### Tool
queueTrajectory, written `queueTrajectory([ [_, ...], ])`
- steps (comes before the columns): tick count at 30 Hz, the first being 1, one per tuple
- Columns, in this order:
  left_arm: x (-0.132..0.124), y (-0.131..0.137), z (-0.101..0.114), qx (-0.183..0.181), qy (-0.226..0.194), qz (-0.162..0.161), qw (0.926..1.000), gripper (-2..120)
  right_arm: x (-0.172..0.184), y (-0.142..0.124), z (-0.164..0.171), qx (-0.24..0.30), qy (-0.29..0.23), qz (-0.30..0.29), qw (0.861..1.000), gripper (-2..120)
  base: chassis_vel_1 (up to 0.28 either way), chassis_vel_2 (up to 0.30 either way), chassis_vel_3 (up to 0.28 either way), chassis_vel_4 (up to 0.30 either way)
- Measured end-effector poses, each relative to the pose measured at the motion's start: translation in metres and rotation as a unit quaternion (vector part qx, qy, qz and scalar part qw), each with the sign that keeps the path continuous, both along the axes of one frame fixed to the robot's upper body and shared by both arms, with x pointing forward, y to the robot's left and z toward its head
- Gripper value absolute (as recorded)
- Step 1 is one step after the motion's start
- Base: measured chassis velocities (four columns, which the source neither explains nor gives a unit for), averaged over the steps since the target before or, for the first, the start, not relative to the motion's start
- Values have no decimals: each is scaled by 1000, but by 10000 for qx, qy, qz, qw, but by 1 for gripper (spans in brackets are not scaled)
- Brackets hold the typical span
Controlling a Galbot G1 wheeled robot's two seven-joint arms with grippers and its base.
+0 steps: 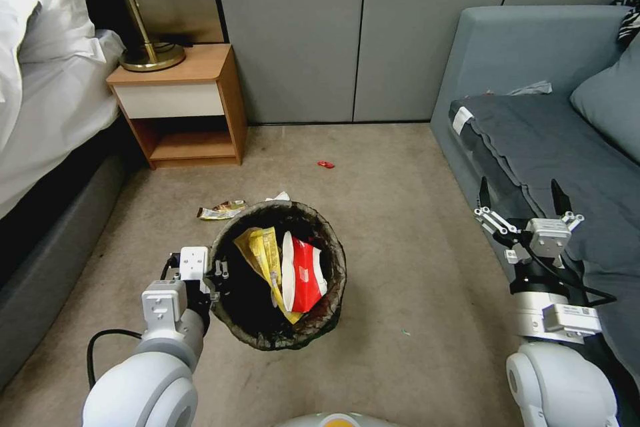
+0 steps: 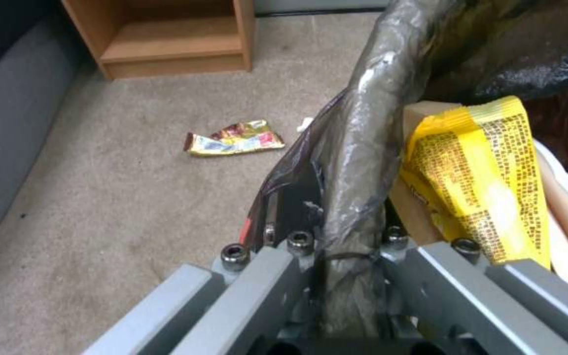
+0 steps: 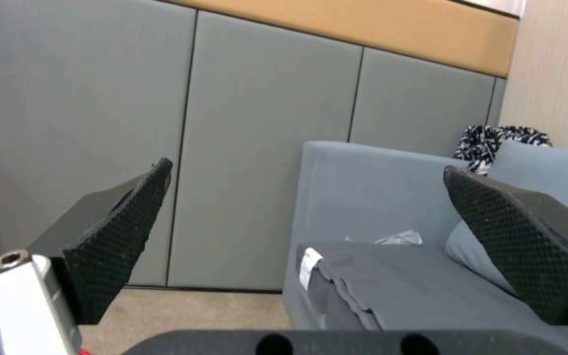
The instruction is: Pick up the trash bin, then pick up the garbage from the floor and place it into the trash bin.
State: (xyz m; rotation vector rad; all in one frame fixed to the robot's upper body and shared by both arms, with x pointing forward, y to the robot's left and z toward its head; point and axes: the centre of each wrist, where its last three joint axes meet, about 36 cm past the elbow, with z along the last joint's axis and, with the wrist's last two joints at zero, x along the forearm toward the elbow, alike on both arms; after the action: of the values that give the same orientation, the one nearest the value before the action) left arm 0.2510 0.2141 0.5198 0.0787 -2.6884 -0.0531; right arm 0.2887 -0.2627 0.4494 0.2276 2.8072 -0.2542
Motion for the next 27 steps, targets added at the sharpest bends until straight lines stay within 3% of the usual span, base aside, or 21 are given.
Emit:
queueTrajectory([
  [27, -1, 1, 2, 16, -14, 6, 10000, 0, 1, 0, 0, -9, 22, 121, 9999, 100, 0, 0, 0, 0],
])
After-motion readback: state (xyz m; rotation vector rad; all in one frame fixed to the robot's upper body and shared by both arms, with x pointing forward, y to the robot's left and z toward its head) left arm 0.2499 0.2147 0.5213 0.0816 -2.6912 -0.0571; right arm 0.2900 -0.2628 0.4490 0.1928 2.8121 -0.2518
